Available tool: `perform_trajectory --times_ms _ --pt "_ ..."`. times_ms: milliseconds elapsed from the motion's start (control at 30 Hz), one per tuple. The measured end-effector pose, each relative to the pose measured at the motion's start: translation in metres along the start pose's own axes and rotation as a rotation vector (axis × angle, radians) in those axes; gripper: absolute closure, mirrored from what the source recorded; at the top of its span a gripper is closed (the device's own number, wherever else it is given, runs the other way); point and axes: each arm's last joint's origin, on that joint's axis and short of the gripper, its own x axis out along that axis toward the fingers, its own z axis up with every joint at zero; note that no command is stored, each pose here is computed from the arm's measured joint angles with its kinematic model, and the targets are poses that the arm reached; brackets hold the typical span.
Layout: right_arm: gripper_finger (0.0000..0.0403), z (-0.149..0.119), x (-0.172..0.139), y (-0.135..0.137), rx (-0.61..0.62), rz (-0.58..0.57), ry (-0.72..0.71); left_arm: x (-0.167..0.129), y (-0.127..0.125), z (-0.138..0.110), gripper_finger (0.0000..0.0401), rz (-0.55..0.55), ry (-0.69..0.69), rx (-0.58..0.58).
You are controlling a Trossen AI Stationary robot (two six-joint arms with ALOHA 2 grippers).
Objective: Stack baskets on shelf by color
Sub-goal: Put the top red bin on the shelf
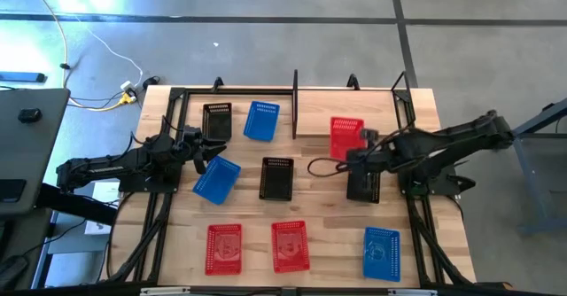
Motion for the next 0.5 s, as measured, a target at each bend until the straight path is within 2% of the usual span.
perform_trajectory --times_ms 267,500 --pt "0.0403 -0.022 -0.016 -0.033 -0.03 -0.152 0.006 0.0 0.0 0.0 0.0286 0.0 0.0 0.0" --pt "0.0403 -0.063 0.001 -0.045 -0.041 -0.212 0.041 0.0 0.0 0.0 0.0286 0.0 0.0 0.0"
